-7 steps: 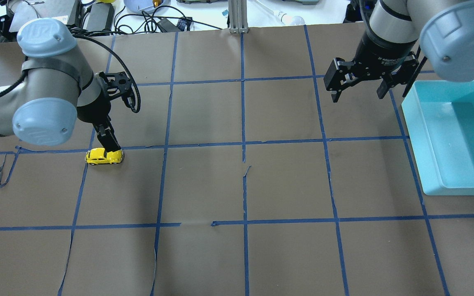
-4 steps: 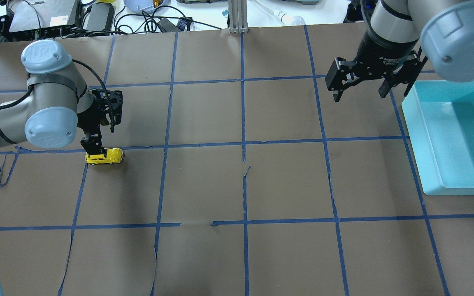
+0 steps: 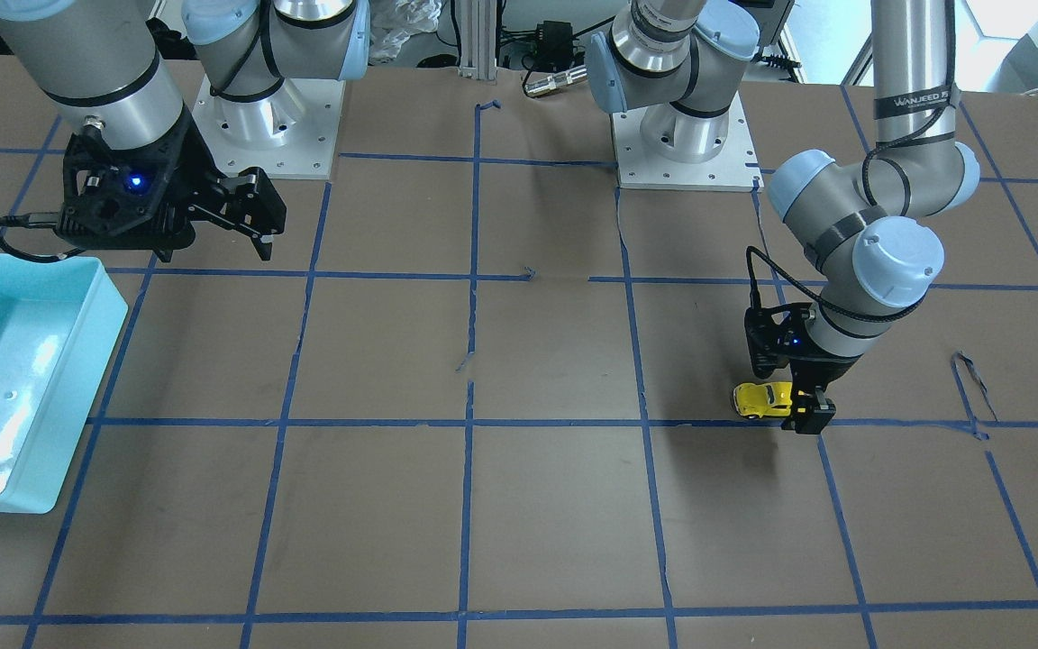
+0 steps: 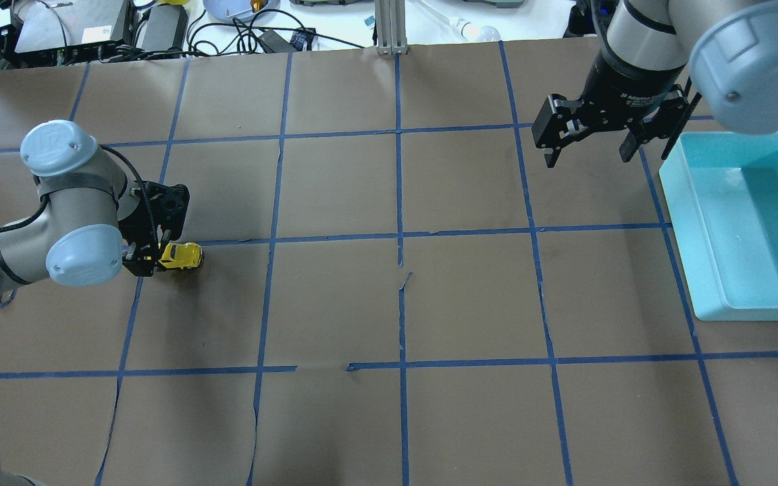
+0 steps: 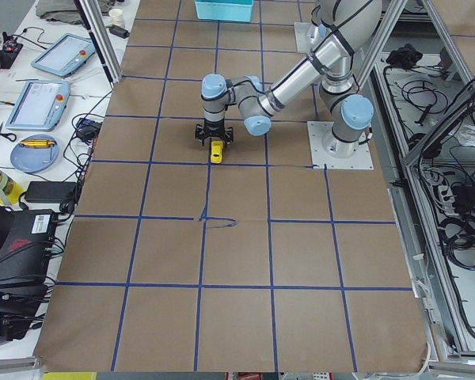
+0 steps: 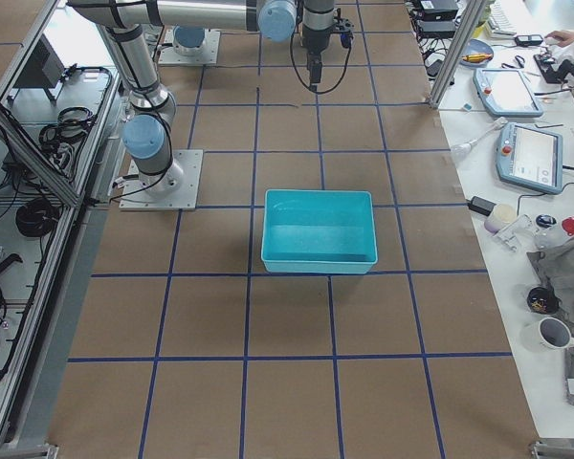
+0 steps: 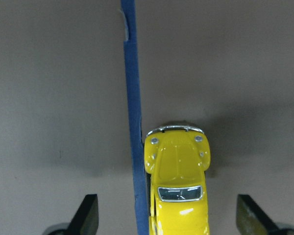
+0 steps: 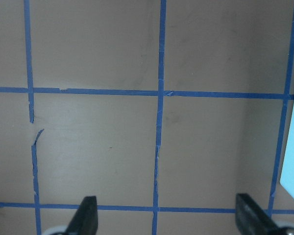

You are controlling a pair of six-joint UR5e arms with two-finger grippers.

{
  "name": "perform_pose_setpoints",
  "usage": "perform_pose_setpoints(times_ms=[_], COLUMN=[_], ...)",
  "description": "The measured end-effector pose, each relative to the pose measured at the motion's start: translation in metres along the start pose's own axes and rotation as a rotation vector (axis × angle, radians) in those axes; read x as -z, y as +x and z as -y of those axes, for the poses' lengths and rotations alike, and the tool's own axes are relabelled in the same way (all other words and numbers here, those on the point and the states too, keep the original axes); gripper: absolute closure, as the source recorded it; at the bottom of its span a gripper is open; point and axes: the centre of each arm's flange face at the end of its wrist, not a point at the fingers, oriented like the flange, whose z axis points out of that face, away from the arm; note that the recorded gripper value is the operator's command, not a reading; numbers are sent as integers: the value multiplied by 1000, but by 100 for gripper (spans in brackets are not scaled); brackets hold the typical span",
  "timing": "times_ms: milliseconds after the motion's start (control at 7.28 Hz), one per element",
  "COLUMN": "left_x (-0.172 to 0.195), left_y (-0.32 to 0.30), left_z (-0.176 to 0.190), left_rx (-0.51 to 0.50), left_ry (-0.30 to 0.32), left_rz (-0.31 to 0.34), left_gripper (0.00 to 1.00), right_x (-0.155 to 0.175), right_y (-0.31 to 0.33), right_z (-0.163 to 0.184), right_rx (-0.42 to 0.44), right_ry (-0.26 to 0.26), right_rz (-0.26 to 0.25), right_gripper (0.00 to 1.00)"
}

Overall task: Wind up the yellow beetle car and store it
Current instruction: 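Press the car down and drag it toward the robot with the left gripper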

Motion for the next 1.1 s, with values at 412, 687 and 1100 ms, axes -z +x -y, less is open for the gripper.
perform_pose_setpoints(times_ms=[412,687,1100], left_x=[-2,-4,-4], left_y=[3,5,5], left_z=[-11,-10,-10], left_rx=[22,25,26], left_ry=[17,34,37], left_rz=[11,10,11], left_gripper=[12,38,89], right_x=[-1,-1,-2], right_y=[0,0,1], right_z=[0,0,-2], right_rx=[-2,-1,1], right_ry=[-2,-3,-10], right_rz=[3,1,-9], right_gripper=[0,0,0])
